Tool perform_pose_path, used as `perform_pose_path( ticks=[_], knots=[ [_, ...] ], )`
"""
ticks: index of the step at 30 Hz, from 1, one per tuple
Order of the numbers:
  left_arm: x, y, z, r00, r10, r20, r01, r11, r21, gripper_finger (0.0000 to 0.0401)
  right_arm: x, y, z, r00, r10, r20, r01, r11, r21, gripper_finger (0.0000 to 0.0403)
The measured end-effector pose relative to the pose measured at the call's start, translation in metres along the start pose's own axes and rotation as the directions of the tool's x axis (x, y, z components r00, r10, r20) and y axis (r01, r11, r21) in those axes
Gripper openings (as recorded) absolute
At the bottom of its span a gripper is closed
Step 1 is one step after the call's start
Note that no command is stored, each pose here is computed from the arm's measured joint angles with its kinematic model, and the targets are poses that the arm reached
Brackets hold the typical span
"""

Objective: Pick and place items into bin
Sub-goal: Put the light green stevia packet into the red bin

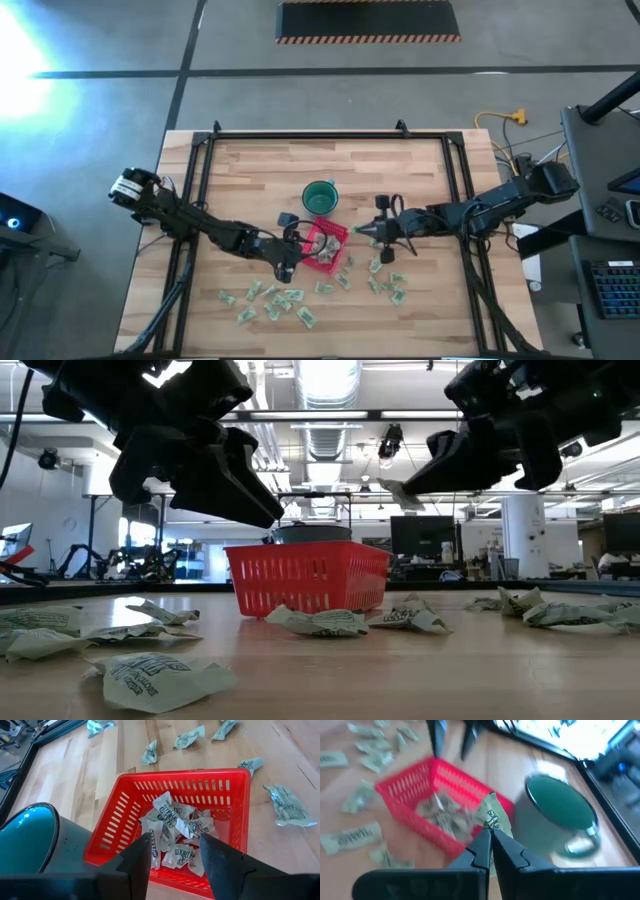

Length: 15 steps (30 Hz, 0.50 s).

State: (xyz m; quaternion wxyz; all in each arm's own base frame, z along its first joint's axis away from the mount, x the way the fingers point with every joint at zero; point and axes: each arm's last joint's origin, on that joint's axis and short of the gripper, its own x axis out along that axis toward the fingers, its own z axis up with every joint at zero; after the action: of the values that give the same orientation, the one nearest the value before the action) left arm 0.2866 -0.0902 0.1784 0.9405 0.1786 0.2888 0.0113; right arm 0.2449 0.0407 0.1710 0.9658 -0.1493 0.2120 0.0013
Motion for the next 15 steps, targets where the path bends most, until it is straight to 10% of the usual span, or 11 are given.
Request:
perform_pose_path(
  ticks=[15],
  knots=[
    [-0.027,0.005,0.003,0.999,-0.024,-0.048,0.021,0.998,-0.056,0.0150,0.054,0.010,0.005,1.000,0.006,-0.020,-0.008,0.997,-0.074,0.0008]
  ],
)
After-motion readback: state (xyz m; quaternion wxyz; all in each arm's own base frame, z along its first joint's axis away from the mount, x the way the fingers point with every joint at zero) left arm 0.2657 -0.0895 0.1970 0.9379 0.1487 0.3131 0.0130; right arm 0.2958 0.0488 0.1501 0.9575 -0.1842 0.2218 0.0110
